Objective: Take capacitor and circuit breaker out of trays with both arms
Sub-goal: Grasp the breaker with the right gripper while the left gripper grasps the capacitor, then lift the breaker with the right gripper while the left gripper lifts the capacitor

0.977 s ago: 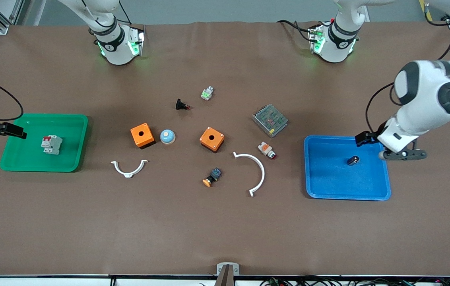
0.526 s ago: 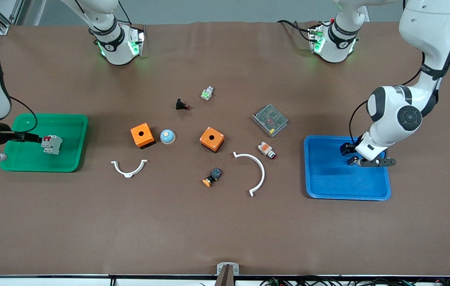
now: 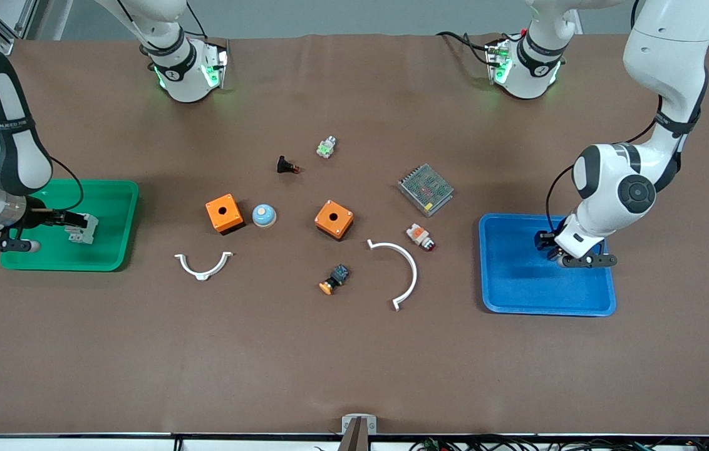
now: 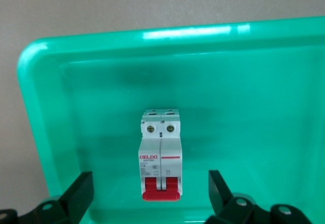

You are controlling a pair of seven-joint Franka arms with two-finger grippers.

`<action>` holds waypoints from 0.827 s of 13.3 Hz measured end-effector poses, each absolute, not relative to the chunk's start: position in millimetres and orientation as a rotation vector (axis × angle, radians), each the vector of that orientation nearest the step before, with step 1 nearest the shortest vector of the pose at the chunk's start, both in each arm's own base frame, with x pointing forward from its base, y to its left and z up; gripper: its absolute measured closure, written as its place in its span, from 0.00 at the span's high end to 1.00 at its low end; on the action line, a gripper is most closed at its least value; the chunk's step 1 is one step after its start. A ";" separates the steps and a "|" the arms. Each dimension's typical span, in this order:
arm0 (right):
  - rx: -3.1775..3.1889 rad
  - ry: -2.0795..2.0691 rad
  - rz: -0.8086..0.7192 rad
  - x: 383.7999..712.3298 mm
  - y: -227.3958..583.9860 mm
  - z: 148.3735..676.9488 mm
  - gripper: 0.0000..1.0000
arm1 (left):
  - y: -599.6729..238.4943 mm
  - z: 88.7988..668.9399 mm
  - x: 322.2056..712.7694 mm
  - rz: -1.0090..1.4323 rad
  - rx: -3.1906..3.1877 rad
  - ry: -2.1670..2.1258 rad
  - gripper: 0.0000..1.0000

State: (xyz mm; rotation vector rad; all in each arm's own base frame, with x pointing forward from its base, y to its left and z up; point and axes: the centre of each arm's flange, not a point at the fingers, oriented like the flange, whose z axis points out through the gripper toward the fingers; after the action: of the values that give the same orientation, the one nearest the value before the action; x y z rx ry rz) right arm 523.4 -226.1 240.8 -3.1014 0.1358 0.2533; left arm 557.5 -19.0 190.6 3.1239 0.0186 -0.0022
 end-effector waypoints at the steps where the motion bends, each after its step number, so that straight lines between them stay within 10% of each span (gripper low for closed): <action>1: -3.098 0.140 0.262 522.3 -227.3 236.5 1.00 | -19.0 191.0 559.9 0.003 3.124 0.019 0.60; 5: -3.090 0.154 0.285 518.2 -231.7 227.0 0.89 | -15.6 189.1 565.3 0.009 3.125 0.028 0.56; 11: -3.087 0.158 0.293 517.1 -232.8 223.9 0.40 | -10.5 189.9 571.7 0.023 3.128 0.041 0.49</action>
State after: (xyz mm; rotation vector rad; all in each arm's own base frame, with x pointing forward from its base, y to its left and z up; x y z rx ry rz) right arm 517.1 -232.8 223.9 -3.0869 0.1576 0.2931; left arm 571.7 -10.5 189.9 3.1279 0.0413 0.0231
